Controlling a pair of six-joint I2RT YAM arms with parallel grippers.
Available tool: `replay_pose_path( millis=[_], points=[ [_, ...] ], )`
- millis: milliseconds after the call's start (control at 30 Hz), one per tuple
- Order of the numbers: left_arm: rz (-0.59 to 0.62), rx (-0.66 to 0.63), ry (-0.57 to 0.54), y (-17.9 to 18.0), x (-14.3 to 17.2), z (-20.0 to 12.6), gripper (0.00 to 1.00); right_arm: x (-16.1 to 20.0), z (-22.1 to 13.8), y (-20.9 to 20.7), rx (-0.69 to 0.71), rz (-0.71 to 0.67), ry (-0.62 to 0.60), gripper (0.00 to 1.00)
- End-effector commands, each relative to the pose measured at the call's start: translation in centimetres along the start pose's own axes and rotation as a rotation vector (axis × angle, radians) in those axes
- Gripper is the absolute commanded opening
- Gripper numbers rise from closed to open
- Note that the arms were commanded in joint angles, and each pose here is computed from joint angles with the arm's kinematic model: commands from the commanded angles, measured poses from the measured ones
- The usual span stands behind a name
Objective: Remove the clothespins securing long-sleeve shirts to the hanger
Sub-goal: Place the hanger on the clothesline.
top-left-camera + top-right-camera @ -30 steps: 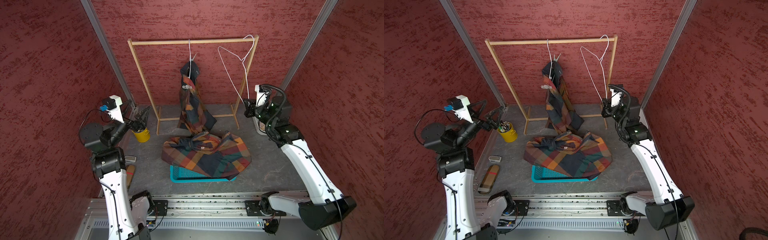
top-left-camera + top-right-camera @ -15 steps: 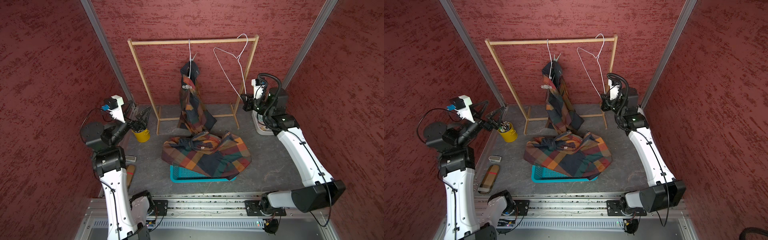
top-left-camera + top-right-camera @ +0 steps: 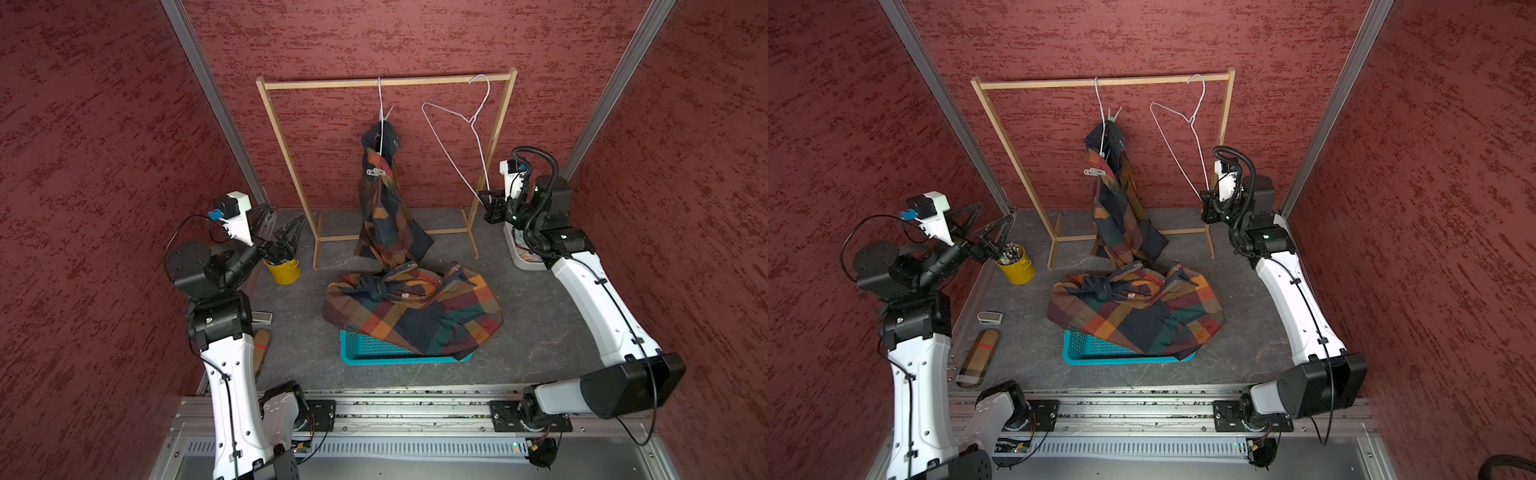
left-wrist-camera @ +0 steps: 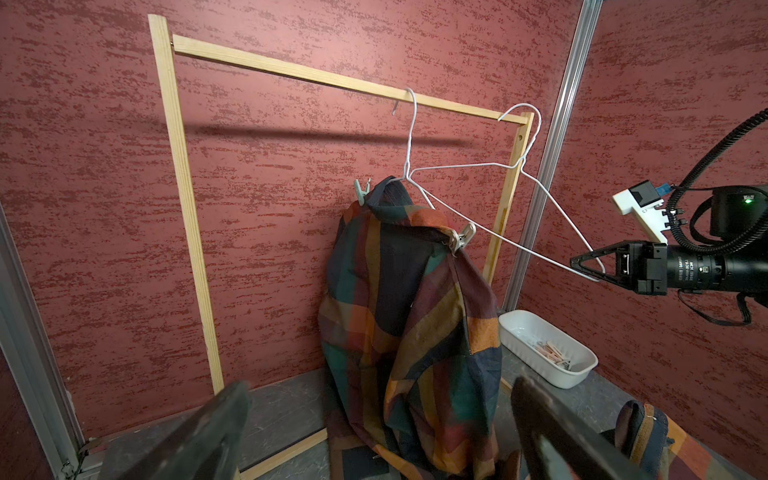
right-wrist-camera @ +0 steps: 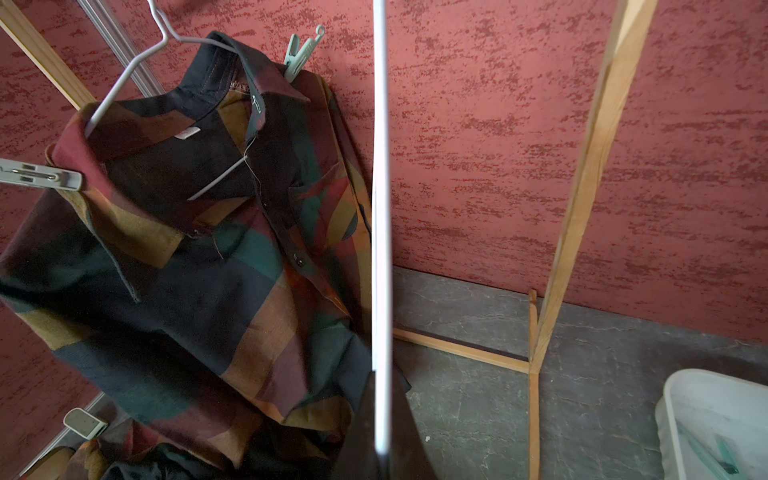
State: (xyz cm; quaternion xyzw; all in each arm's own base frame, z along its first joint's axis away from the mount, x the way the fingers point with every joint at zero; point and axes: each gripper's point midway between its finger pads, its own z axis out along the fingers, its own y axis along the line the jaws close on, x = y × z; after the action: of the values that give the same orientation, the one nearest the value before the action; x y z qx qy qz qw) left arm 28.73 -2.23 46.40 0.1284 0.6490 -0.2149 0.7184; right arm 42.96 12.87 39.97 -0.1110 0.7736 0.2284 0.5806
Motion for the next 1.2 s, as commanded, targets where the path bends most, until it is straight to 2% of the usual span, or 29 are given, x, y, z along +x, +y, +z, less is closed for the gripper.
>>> replay_pose_path(
  millis=[0, 233, 700, 1167],
  points=[
    [0.01, 0.015, 0.01, -0.3, 0.4, 0.0, 0.99, -2.8, -1.7, 0.8, -0.018, -0.025, -0.115, 0.0],
    [0.006, 0.022, 0.014, -0.3, 0.5, 0.2, 0.99, -4.0, -2.4, 0.9, -0.004, -0.037, -0.151, 0.0],
    [0.009, 0.036, 0.02, -0.6, 0.8, 0.2, 0.99, -3.9, -0.2, 0.2, -0.022, -0.012, -0.085, 0.0],
    [0.007, 0.054, 0.026, -0.8, 0.9, 0.2, 0.99, -1.4, 2.2, -1.6, -0.06, 0.045, 0.011, 0.0]
  ],
)
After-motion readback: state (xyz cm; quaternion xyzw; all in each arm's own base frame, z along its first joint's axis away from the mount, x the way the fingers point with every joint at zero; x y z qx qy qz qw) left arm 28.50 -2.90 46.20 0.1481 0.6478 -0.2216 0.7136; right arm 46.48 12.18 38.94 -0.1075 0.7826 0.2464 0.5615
